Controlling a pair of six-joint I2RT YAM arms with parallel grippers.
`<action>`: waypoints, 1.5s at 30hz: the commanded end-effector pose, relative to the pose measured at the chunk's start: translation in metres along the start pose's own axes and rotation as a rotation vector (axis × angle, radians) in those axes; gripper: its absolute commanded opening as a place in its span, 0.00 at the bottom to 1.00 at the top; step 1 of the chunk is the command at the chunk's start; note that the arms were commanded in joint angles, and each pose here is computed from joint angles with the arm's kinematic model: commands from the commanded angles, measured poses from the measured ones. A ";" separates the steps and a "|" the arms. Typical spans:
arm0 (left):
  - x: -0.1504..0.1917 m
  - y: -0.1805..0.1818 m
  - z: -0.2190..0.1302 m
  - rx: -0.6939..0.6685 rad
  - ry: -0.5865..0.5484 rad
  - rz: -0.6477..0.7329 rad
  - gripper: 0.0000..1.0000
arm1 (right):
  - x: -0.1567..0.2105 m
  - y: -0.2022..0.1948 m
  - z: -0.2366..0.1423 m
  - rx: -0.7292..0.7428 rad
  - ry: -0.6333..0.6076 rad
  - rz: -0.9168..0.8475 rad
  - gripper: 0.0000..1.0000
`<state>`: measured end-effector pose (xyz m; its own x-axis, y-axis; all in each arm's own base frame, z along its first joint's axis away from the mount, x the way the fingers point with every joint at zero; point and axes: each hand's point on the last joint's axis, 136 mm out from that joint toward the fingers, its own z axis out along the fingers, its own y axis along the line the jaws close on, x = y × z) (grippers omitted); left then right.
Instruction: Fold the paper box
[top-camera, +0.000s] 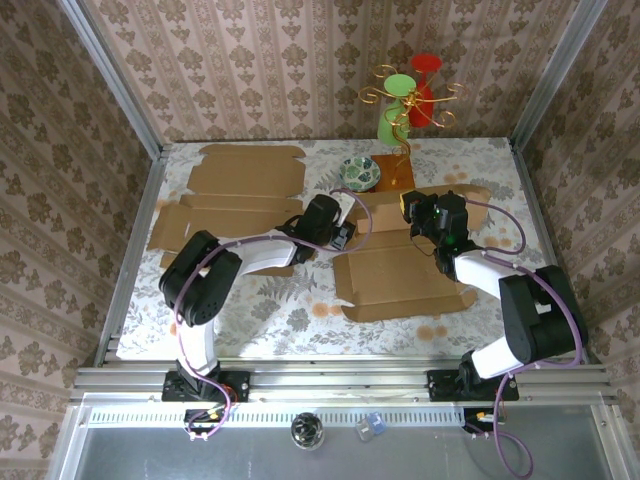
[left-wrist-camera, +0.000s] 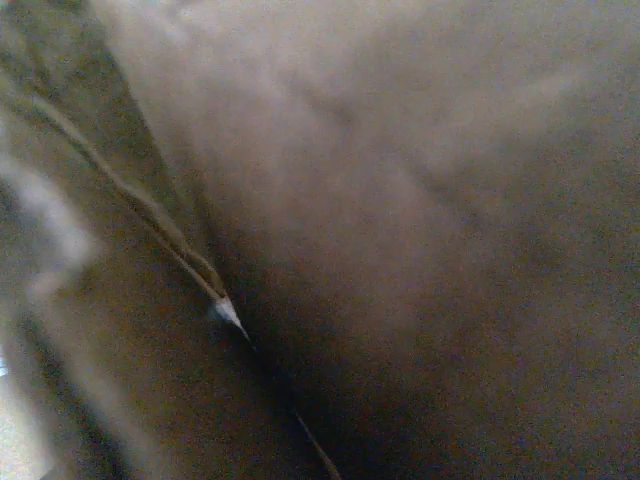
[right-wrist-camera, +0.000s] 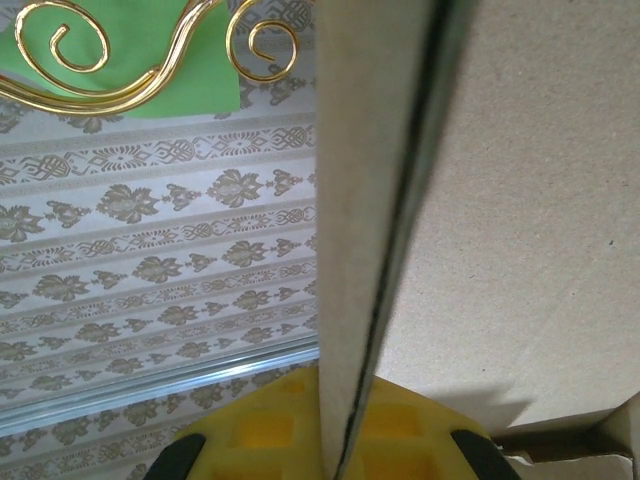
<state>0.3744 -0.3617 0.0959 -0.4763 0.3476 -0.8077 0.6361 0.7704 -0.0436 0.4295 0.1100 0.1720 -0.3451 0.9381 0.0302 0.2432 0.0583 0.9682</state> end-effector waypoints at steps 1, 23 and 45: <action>0.002 0.009 0.008 -0.081 0.016 -0.014 0.31 | 0.014 -0.039 -0.005 0.123 0.044 0.024 0.00; 0.006 0.009 0.013 -0.244 0.009 -0.104 0.18 | 0.030 -0.050 -0.008 0.121 0.026 0.062 0.00; -0.019 0.026 -0.012 -0.378 -0.048 -0.143 0.00 | 0.011 -0.007 -0.042 0.147 -0.035 0.045 0.52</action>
<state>0.3875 -0.3506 0.0964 -0.5373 0.2071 -0.8176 0.3168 0.9480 0.0319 0.3929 0.1132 0.1676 -0.2901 0.9531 0.0857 0.3545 0.0239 0.9348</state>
